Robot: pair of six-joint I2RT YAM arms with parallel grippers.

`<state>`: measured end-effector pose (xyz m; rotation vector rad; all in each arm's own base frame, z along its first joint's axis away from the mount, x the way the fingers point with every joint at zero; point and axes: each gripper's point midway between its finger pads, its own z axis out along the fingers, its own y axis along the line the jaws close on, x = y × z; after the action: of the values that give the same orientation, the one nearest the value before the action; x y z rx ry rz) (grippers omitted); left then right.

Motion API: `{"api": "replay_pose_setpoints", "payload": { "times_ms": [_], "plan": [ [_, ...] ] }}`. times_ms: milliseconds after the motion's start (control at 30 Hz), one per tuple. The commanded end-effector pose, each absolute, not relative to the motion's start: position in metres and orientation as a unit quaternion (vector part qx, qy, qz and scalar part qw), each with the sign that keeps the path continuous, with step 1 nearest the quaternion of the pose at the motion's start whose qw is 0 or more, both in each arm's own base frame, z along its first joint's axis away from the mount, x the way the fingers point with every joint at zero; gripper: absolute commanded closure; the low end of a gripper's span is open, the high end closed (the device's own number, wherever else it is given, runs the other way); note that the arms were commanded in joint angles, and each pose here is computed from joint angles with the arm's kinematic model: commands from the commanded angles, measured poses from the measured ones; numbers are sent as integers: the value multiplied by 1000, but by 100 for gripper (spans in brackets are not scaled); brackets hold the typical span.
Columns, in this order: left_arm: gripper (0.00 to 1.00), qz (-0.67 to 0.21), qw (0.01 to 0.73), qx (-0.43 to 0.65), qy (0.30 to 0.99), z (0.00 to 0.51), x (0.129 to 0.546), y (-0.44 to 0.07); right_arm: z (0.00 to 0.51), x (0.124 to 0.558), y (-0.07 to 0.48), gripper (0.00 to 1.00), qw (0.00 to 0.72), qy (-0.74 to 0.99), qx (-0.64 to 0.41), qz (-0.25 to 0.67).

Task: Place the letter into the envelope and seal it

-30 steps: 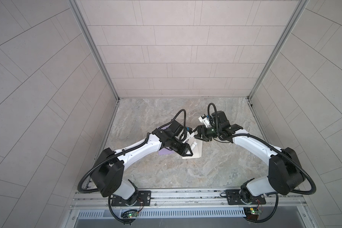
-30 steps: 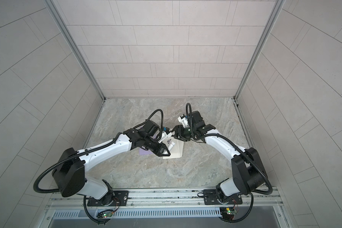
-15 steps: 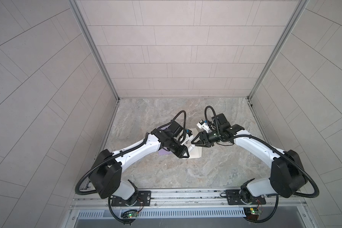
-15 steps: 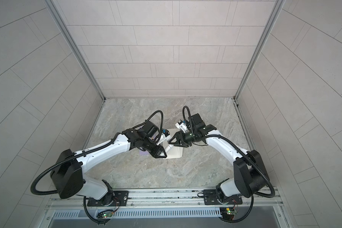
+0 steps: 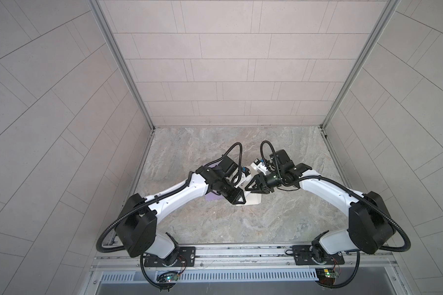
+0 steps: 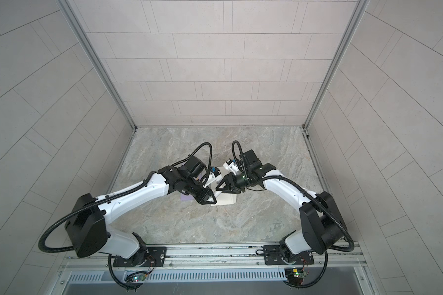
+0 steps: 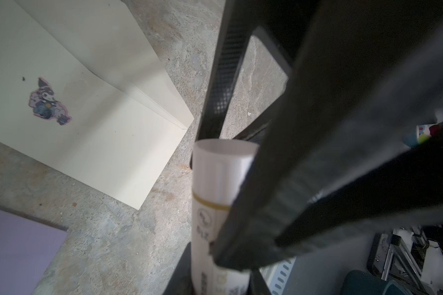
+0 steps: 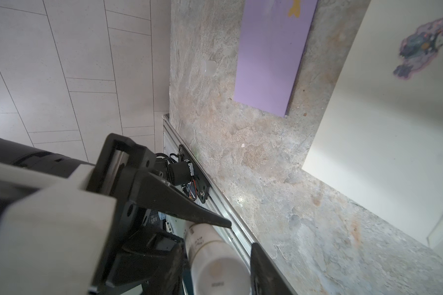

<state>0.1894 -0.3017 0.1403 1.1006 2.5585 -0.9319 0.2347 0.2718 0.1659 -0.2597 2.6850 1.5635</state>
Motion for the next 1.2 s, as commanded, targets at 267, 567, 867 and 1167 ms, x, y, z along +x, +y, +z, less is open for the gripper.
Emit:
{"api": "replay_pose_setpoints", "payload": {
  "times_ms": [267, 567, 867, 1167],
  "plan": [
    [100, -322, 143, 393, 849, 162, 194, -308, 161, 234, 280, 59, 2, 855, -77, 513],
    [100, -314, 152, 382, 856, 158, 202, -309, 158, 232, 285, 77, -4, 855, -76, 512],
    [38, -389, 191, 262, 862, 176, 238, -298, 148, 261, 263, 95, 90, 899, -37, 427],
    [27, -306, 162, 56, 937, 122, 289, -241, 143, 333, 207, 98, 317, 928, 48, 189]
  ]
}}
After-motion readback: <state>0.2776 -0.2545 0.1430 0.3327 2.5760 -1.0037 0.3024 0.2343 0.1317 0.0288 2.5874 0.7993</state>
